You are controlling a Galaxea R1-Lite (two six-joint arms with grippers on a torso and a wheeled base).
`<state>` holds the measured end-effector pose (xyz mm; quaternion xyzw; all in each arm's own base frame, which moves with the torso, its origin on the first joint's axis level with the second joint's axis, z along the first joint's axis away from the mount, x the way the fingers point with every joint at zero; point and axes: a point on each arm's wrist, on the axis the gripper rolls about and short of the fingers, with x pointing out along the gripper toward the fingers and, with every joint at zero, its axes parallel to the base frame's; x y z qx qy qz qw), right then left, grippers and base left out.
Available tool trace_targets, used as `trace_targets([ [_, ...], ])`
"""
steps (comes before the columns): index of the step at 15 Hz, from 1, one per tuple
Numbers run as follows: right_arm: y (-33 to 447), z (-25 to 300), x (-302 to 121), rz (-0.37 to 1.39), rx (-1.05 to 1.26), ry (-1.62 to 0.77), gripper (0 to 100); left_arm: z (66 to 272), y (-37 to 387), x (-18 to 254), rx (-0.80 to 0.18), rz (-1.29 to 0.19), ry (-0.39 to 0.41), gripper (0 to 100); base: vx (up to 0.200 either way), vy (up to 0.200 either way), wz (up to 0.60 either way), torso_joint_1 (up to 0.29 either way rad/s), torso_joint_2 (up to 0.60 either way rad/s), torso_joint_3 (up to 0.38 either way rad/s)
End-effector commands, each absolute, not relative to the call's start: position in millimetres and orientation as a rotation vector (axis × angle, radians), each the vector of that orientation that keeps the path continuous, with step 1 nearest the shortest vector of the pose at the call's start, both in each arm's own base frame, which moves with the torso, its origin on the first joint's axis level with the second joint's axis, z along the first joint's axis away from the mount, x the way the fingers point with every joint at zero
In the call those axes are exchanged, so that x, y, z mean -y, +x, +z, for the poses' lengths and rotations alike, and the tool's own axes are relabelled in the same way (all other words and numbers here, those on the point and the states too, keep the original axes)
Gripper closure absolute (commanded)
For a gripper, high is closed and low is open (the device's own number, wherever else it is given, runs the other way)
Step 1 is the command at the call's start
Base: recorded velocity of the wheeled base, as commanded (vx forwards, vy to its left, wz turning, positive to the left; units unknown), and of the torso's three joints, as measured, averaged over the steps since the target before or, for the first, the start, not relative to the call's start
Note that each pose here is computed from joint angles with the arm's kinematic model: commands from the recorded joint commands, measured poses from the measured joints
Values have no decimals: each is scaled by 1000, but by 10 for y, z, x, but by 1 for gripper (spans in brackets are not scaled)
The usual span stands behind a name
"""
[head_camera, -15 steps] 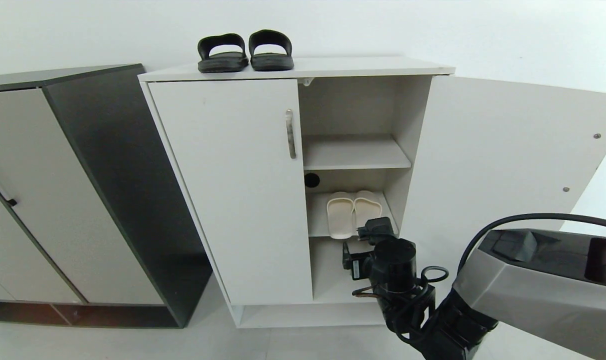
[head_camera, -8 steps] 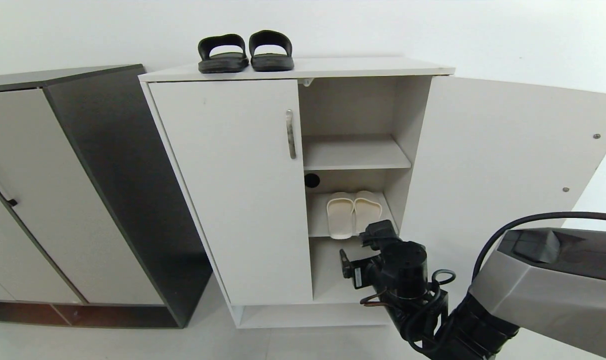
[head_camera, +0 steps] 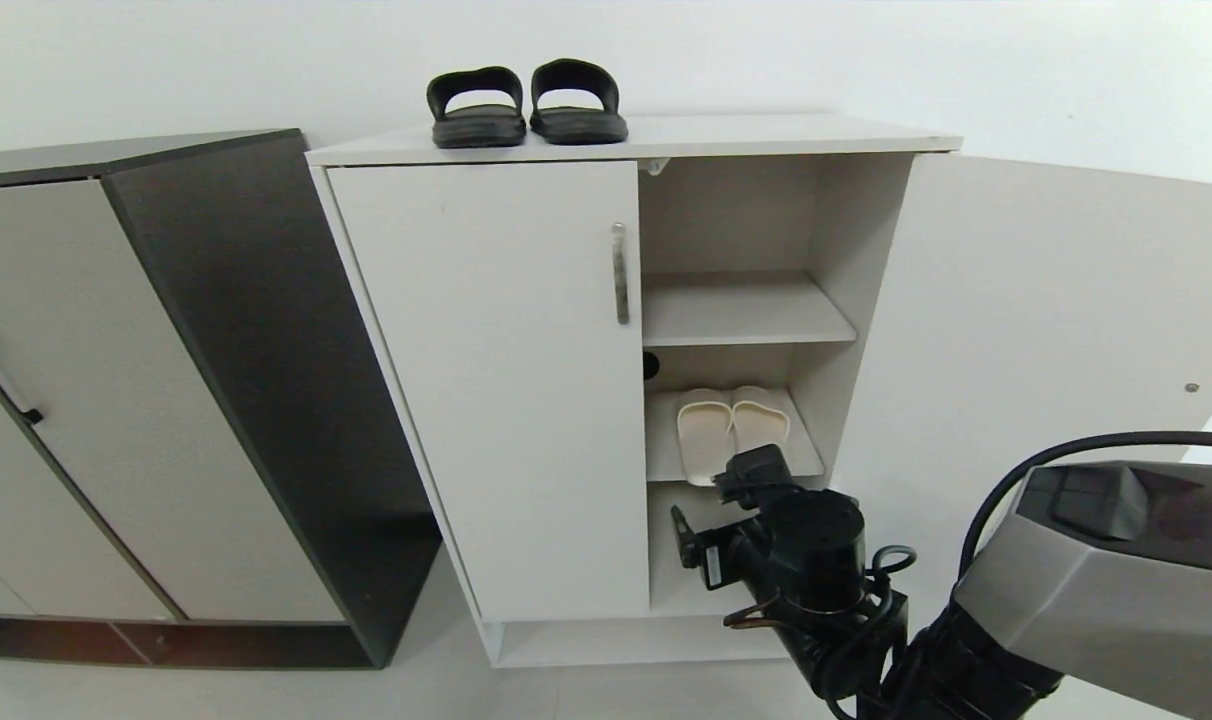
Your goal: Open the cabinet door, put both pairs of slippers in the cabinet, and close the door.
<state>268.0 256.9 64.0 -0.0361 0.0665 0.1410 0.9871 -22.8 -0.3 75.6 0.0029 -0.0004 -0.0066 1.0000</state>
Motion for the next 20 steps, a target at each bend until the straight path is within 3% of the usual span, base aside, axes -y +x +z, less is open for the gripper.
trace_targets([
  [1, 2567, 782, -2491, 323, -127, -65, 0, 755, -227, 3, -1, -12, 6, 100, 0, 200, 0, -2, 7, 2],
  [10, 2482, 758, -2471, 357, -128, -125, 0, 757, -227, 3, 0, -12, 6, 100, 0, 200, 0, 3, 4, 4],
  [20, 2491, 730, -2473, 357, -132, -127, 0, 757, -227, 3, 0, -12, 6, 100, 0, 0, 0, 0, 0, 0],
])
